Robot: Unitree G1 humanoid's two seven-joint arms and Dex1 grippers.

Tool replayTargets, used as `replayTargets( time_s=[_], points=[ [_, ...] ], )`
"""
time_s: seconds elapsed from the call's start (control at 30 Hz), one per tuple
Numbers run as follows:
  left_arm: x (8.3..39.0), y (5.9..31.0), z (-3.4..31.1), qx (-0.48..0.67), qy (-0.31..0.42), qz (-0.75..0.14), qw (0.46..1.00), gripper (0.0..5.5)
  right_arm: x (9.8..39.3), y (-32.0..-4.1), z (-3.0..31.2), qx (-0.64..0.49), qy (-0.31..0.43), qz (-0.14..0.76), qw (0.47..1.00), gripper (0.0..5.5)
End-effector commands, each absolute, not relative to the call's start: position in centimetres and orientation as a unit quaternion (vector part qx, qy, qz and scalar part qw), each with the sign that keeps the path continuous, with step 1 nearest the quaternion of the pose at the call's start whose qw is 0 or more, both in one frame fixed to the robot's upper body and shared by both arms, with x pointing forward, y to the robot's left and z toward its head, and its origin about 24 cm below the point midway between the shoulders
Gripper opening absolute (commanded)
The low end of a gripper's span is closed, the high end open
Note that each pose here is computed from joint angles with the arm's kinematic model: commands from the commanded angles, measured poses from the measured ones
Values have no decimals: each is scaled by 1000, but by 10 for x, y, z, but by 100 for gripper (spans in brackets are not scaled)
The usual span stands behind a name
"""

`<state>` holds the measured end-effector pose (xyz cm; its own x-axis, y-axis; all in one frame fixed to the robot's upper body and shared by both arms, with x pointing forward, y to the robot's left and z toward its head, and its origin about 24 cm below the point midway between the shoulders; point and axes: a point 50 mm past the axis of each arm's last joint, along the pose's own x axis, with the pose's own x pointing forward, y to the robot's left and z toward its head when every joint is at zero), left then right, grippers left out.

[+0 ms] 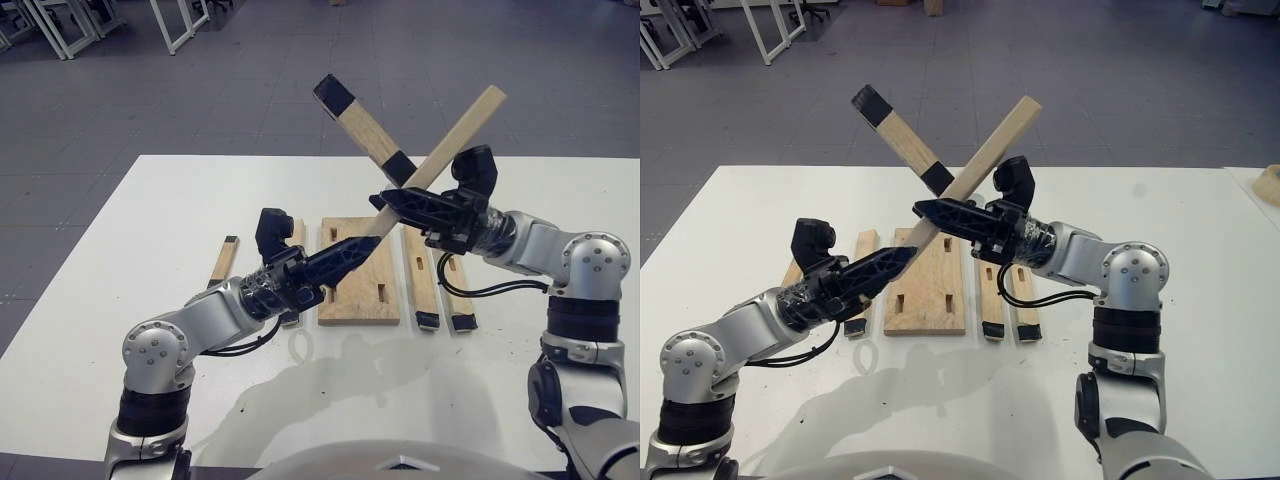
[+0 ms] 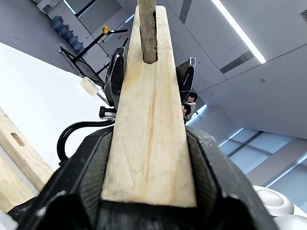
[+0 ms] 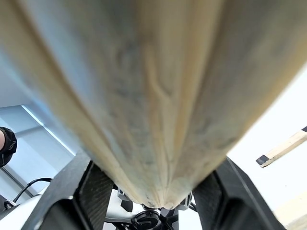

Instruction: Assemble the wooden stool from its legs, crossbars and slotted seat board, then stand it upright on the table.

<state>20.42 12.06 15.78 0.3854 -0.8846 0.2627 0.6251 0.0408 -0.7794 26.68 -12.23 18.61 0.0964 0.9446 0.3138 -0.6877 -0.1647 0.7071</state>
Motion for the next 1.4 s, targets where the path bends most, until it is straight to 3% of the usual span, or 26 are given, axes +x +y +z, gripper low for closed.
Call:
replayTargets(
  time_s=[0.03,0.17,0.27,0.4,0.5,0.57,0.67,0.97,1.2,1.4],
  points=[
    [209,128,162,-416,125,-531,727,242,269,-125,191,389,163,651,630,210],
    [208,134,166,-399,111,-547,727,298,270,-129,188,398,171,641,634,210],
    [211,152,178,-400,69,-542,736,303,273,-139,181,390,181,618,658,210],
    [233,181,187,-356,12,-476,804,303,271,-154,170,352,193,596,696,210],
    [245,171,157,-174,73,-430,883,303,273,-160,168,315,178,582,729,210],
    [248,162,123,12,117,-407,906,303,277,-161,170,299,165,574,744,210],
    [243,149,91,176,134,-412,884,303,280,-162,173,291,150,568,755,210],
    [224,140,39,379,192,-440,791,303,277,-161,175,273,138,567,765,210],
    [238,145,52,379,161,-376,830,303,274,-163,170,268,148,567,765,210],
    [223,145,36,409,207,-440,772,303,275,-164,168,266,148,563,768,210]
  ],
)
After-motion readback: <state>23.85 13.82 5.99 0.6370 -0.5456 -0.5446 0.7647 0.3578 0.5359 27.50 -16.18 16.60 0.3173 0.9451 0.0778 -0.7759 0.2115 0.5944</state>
